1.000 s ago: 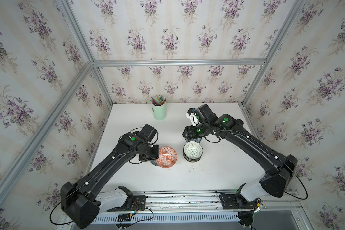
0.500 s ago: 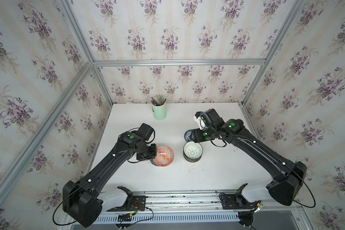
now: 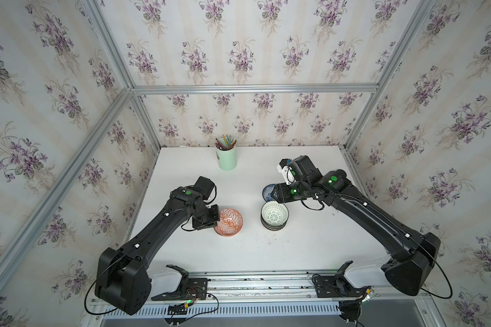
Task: Stack the bowls
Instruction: Place the bowl on the bowl.
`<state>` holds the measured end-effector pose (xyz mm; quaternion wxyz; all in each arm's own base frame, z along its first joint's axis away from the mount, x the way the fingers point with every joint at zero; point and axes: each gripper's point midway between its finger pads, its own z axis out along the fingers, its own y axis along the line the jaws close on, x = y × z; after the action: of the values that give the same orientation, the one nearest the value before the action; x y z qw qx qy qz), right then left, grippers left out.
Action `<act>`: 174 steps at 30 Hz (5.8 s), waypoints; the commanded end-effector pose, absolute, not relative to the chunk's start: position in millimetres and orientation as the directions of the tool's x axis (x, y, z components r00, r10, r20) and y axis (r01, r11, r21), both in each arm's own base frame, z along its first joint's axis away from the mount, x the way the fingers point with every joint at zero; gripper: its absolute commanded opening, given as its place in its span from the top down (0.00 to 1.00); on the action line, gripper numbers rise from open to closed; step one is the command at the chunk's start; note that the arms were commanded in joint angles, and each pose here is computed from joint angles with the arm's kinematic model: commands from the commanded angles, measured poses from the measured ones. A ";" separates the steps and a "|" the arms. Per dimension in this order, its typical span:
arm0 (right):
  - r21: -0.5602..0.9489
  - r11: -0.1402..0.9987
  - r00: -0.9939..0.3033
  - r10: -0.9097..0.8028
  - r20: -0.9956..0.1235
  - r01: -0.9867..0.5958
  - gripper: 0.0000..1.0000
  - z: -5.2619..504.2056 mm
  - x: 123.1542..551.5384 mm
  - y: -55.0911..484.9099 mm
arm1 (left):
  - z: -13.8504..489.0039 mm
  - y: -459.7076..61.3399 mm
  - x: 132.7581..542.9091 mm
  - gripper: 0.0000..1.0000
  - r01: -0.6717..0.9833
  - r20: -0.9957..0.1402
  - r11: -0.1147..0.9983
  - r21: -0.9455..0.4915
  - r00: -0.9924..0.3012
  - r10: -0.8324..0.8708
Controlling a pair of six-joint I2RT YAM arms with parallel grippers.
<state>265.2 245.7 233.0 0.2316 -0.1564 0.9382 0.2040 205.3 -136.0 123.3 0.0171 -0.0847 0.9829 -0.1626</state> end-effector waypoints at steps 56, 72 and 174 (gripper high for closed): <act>0.373 0.837 -0.847 -0.182 -0.500 -0.400 0.41 224.6 256.7 251.9 | 74.7 -127.1 229.5 1.00 -0.238 0.003 0.908 -0.346 -0.968 -0.252; 0.377 0.835 -0.849 -0.183 -0.495 -0.400 0.41 223.4 257.0 253.6 | 76.3 -127.1 222.4 0.95 -0.216 0.016 0.912 -0.349 -0.974 -0.224; 0.311 0.913 -0.876 -0.092 -0.474 -0.264 0.43 204.4 296.0 216.6 | 124.8 -110.6 242.8 0.70 -0.178 -0.068 0.924 -0.339 -0.975 -0.213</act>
<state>279.3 232.7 206.6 0.2218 -0.1161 0.9450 0.2104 249.8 -113.9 110.0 0.0373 -0.1022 0.9801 -0.1658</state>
